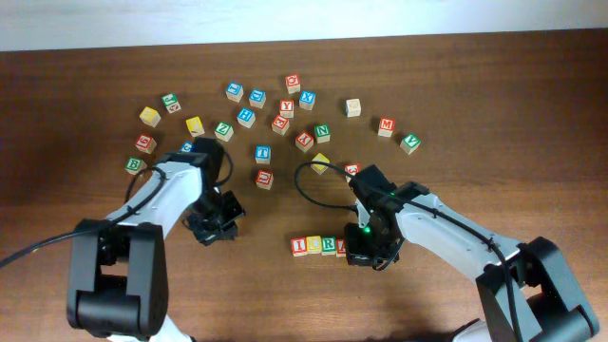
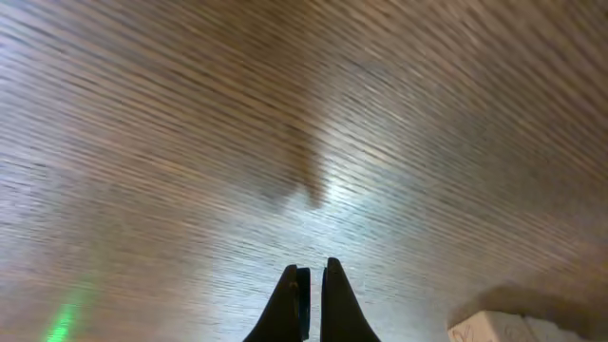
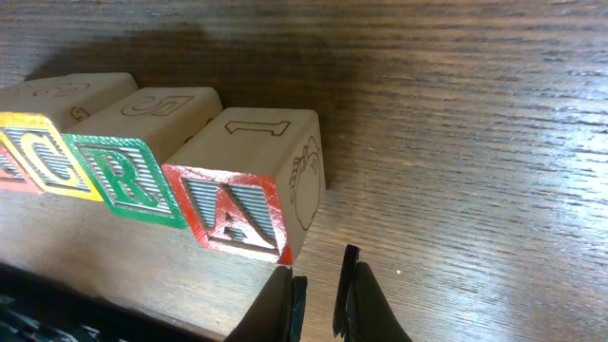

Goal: Spell out ICRA
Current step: 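Lift both grippers slightly away from the aligned row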

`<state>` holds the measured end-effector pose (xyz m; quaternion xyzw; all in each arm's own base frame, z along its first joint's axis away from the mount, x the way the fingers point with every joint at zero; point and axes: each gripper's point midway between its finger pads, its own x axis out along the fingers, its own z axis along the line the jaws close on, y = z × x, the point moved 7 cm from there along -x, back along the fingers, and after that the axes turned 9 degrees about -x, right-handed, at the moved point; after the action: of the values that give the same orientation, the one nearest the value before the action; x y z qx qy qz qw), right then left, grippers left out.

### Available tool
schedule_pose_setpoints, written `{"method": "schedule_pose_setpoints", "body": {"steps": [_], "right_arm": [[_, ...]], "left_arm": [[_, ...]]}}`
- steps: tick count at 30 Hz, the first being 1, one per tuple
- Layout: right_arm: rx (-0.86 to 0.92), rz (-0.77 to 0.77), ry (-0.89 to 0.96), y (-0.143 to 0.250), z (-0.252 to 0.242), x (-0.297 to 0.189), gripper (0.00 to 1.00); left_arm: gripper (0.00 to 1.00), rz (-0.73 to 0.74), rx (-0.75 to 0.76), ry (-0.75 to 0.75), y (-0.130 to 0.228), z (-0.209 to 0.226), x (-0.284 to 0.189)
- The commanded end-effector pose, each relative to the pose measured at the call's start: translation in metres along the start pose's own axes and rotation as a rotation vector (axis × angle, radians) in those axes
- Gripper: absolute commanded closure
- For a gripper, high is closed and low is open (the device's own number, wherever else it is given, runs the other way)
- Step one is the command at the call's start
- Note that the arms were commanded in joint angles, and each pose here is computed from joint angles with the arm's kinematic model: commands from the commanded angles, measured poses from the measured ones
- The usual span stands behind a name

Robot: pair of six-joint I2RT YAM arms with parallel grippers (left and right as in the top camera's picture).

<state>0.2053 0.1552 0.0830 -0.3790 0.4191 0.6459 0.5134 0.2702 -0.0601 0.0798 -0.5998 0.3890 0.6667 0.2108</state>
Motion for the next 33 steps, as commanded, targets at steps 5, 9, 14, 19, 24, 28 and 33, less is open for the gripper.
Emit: {"method": "schedule_pose_setpoints", "body": {"steps": [5, 9, 14, 19, 24, 28, 33], "right_arm": [[0.007, -0.029, -0.027, -0.004, 0.005, 0.002, 0.91], [0.004, -0.035, -0.029, -0.006, 0.005, 0.002, 0.91], [0.004, -0.040, -0.022, -0.006, 0.004, 0.002, 0.94], [0.001, -0.065, 0.004, -0.010, 0.002, 0.001, 0.96], [-0.003, -0.073, -0.001, -0.011, 0.003, 0.001, 0.96], [-0.004, -0.055, -0.036, -0.009, 0.006, 0.001, 0.96], [0.001, 0.015, -0.017, 0.001, 0.004, -0.008, 0.96]], "left_arm": [[0.99, 0.003, -0.029, -0.016, -0.003, 0.005, 0.003], [0.99, 0.003, -0.029, -0.016, -0.003, 0.005, 0.003], [1.00, 0.004, -0.019, -0.017, -0.002, 0.004, 0.003], [1.00, 0.011, 0.035, -0.034, 0.006, 0.001, 0.007], [0.99, 0.009, 0.071, -0.041, 0.014, -0.006, 0.009], [1.00, 0.010, 0.071, -0.041, 0.014, -0.006, 0.009], [1.00, 0.027, 0.106, -0.055, 0.020, -0.006, 0.010]]}}
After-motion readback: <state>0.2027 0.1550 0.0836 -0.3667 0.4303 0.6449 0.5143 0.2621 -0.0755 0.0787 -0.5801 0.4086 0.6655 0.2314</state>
